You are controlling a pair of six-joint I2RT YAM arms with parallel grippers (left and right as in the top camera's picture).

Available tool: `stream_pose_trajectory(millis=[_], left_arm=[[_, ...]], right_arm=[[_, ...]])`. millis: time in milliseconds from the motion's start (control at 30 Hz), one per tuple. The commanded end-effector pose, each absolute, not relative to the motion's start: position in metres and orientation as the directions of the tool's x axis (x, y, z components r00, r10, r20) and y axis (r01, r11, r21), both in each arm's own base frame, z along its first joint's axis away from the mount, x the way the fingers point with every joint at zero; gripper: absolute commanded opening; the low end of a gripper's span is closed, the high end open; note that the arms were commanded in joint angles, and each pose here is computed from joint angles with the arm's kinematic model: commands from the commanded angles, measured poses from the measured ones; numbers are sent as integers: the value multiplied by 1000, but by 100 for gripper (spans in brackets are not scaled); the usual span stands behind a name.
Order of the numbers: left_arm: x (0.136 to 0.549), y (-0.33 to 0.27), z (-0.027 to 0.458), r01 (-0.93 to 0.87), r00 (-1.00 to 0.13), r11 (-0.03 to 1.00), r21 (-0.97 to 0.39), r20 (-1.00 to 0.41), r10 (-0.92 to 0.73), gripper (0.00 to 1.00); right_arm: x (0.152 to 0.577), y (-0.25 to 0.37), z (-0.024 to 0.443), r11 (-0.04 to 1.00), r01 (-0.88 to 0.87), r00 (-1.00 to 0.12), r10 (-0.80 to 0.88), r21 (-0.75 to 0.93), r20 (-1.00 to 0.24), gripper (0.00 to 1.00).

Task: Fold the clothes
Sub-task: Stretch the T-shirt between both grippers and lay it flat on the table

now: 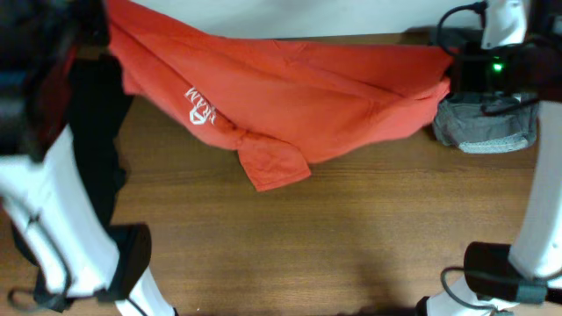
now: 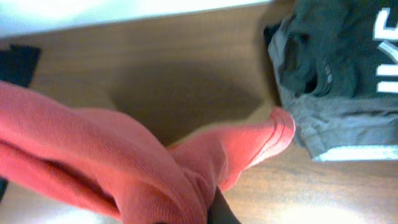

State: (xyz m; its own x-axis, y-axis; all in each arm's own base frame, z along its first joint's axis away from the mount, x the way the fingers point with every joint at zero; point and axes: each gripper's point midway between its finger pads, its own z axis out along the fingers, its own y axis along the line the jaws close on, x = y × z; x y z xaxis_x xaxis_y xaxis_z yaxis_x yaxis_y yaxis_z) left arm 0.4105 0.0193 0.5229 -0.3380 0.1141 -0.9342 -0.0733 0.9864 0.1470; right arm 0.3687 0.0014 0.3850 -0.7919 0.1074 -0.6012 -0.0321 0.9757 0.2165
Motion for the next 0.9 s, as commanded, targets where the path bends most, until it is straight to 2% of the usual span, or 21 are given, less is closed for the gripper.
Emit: stream_pose_trajectory(millis=[0, 267, 533, 633, 733, 867], left_arm=[[362, 14, 563, -55, -231, 991, 120, -967, 104, 1], [251, 8, 618, -41, -45, 993, 107, -993, 105, 1], [163, 8, 650, -58, 123, 993, 99, -987, 105, 1], [155, 8, 652, -60, 136, 993, 98, -985, 105, 1], [166, 8, 648, -58, 111, 993, 99, -988, 105, 1], [216, 8, 626, -45, -11, 993, 106, -994, 105, 1]], right_arm=[[334, 6, 436, 977, -71, -696, 96, 200, -712, 4], [247, 22, 502, 974, -125, -518, 98, 189, -850, 4], [158, 34, 541, 978, -158, -323, 81, 138, -943, 4], [145, 33, 545, 981, -148, -293, 80, 128, -953, 4], [152, 30, 540, 982, -136, -315, 84, 132, -945, 4], [191, 23, 518, 982, -106, -429, 98, 158, -898, 4]])
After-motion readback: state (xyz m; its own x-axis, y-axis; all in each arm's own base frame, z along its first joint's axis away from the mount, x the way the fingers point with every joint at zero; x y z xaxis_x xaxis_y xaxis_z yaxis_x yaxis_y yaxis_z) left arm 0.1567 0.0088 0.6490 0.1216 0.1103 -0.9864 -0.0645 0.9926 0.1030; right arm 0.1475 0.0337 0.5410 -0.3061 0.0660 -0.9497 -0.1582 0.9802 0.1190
